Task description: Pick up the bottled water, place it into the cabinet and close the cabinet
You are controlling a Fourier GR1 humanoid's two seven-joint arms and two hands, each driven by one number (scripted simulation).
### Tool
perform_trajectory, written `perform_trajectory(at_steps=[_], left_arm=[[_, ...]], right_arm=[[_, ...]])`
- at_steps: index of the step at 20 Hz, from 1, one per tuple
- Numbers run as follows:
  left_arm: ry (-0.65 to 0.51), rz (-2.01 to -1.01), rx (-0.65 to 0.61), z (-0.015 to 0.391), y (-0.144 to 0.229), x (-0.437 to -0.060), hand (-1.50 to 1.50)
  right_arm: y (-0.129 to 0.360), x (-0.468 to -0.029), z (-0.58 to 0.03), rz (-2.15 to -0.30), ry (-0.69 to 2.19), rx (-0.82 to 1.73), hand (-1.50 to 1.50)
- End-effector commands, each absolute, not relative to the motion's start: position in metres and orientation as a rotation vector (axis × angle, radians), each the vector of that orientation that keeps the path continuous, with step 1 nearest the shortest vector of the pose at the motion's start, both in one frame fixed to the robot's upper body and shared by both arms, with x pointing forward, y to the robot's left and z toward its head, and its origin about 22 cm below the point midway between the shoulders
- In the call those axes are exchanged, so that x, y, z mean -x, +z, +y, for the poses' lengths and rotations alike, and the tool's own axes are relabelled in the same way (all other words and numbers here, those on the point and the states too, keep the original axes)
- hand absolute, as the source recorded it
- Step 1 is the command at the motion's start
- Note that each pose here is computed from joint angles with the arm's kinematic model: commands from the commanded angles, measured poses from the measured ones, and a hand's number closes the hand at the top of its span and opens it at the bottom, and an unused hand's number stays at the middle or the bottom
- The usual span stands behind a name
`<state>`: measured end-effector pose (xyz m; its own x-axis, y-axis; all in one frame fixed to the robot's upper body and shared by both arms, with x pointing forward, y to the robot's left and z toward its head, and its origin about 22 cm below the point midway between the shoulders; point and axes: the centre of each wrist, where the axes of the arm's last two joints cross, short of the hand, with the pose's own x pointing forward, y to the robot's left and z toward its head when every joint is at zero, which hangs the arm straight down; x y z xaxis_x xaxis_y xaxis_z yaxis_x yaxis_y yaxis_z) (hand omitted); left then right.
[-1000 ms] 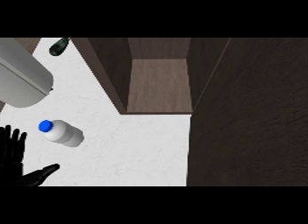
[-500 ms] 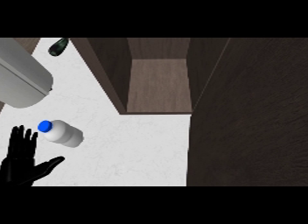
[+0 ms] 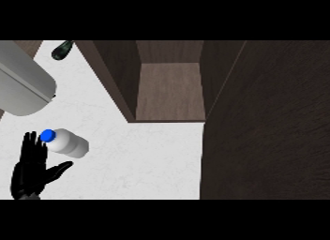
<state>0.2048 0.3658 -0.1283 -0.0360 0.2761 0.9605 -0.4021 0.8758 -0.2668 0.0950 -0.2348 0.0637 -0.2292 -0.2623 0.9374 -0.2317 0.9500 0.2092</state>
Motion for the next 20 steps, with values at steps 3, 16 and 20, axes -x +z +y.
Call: perform_trajectory(at_steps=[3, 16, 20], left_arm=[[0.549, -1.518, -0.077, 0.354, -0.148, -0.207, -1.5], [0.613, -1.53, 0.09, 0.349, -0.163, -0.212, -1.5], [0.619, -1.529, 0.162, 0.333, -0.16, -0.23, -1.5]], right_arm=[[0.068, -0.087, -0.238, -1.817, -0.014, -0.348, -1.5], [0.049, -0.097, -0.238, -1.805, -0.026, -0.371, -1.5], [0.066, -0.103, -0.234, -1.8, -0.026, -0.371, -1.5]])
